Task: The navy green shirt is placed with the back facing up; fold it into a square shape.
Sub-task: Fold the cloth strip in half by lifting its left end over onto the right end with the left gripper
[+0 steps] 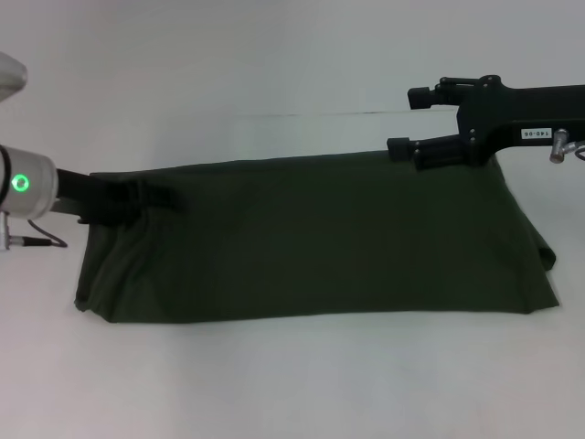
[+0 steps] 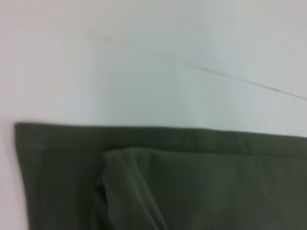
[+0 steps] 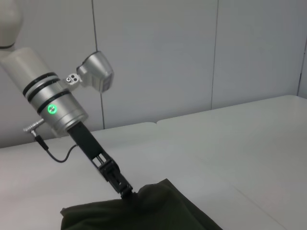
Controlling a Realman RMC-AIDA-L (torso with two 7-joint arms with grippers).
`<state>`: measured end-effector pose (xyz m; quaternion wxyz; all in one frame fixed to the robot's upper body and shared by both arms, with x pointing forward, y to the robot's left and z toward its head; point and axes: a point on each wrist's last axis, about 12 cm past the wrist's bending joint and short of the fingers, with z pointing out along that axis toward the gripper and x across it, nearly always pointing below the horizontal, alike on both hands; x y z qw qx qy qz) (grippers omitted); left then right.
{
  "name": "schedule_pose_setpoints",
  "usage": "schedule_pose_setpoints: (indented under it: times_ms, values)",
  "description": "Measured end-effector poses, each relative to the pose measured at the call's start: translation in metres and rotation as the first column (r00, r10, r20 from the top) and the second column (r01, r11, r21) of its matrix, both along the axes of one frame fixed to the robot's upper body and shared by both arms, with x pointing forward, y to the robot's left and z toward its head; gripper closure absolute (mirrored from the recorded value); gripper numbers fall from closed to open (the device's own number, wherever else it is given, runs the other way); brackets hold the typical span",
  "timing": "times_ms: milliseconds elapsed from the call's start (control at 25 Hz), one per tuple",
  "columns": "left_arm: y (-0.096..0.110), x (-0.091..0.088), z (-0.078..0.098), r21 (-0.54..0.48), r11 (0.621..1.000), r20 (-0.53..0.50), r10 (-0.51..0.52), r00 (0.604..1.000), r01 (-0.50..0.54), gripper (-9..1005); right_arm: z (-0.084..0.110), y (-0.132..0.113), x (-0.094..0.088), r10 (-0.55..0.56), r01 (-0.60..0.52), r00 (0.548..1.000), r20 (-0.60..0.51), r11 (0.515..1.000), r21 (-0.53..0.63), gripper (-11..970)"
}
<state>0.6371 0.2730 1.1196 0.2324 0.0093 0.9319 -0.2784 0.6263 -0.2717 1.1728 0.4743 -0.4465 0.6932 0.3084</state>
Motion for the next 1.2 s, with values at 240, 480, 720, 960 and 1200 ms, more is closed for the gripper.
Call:
schedule_pose_setpoints:
  times_ms: [240, 480, 720, 960, 1200]
  values:
    - [0.020, -0.001, 0.006, 0.017, 0.999, 0.018, 0.044, 0.999, -0.045, 132, 0.000, 0.000, 0.000, 0.000, 0.000, 1.000, 0.000, 1.000, 0.000, 43]
    - [0.034, -0.005, 0.003, 0.017, 0.996, 0.004, 0.084, 0.996, -0.085, 131, 0.001, 0.001, 0.000, 0.001, -0.001, 1.000, -0.002, 1.000, 0.001, 42]
    - [0.018, -0.006, -0.002, 0.005, 0.999, -0.015, 0.042, 0.999, -0.042, 131, 0.004, 0.003, 0.002, -0.002, 0.002, 1.000, 0.004, 1.000, 0.001, 42]
    - [-0.001, -0.011, -0.004, -0.034, 0.999, -0.039, -0.024, 0.999, 0.023, 131, 0.004, 0.003, 0.003, -0.003, 0.003, 1.000, 0.011, 1.000, -0.002, 43]
    - [-0.013, -0.011, -0.001, -0.052, 0.996, -0.028, -0.073, 0.997, 0.071, 130, 0.005, 0.003, 0.003, 0.005, -0.005, 1.000, 0.016, 1.000, -0.003, 43]
